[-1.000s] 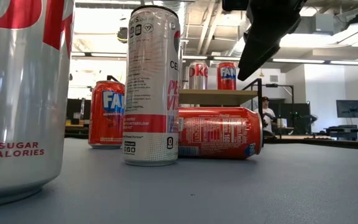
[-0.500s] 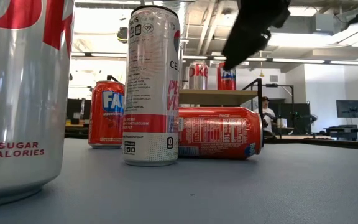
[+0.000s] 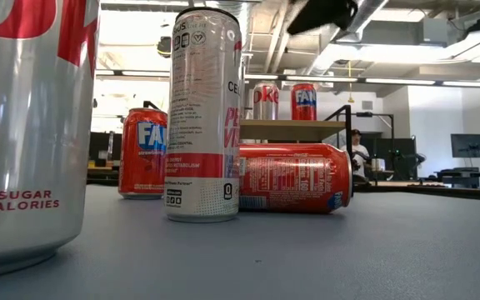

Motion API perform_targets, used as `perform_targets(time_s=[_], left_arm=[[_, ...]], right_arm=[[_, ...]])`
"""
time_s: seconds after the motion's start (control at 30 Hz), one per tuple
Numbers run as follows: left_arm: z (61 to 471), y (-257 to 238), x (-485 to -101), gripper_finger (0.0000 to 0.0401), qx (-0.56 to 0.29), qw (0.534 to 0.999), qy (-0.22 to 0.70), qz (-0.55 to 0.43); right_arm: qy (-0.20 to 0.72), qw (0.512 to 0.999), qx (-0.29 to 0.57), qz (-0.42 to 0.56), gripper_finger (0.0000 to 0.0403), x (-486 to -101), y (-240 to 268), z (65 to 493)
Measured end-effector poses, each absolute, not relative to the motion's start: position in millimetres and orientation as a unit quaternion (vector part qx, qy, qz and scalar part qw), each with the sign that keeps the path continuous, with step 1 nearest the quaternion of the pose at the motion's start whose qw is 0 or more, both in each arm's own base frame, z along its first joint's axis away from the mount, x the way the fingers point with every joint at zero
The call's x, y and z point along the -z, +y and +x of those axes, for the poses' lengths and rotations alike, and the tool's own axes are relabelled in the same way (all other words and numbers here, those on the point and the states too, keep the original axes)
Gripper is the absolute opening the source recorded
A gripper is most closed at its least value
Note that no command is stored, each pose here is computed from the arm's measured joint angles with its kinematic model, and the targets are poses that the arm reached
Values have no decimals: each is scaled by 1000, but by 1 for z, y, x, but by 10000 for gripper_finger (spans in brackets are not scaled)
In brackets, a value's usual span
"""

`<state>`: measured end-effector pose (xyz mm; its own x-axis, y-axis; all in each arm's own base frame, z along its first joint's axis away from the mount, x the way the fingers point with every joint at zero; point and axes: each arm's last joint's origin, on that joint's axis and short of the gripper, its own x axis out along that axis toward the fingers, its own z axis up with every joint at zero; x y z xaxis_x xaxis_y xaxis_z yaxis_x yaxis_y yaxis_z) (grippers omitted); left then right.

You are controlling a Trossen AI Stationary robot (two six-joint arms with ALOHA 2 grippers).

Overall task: Place canned beverage on shelf
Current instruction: Move the bottom left silver soda can to the center of the table

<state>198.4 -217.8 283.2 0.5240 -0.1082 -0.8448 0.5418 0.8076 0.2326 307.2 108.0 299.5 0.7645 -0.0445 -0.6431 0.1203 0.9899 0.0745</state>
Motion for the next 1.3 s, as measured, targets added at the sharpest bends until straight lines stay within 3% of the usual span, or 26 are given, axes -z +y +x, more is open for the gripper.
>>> perform_targets(time_s=[0.27, 0.57, 0.83, 1.3], left_arm=[[212, -186, -321, 284, 184, 859, 395, 267], [228, -128, -359, 284, 124, 880, 345, 301], [253, -74, -367, 285, 64, 872, 350, 335], [275, -8, -372, 285, 128, 884, 299, 337]], right_arm=[[314, 948, 26, 53, 254, -329, 104, 279], [312, 947, 69, 33, 254, -341, 100, 256], [316, 943, 101, 18, 254, -344, 96, 245], [363, 925, 105, -20, 254, -337, 92, 238]])
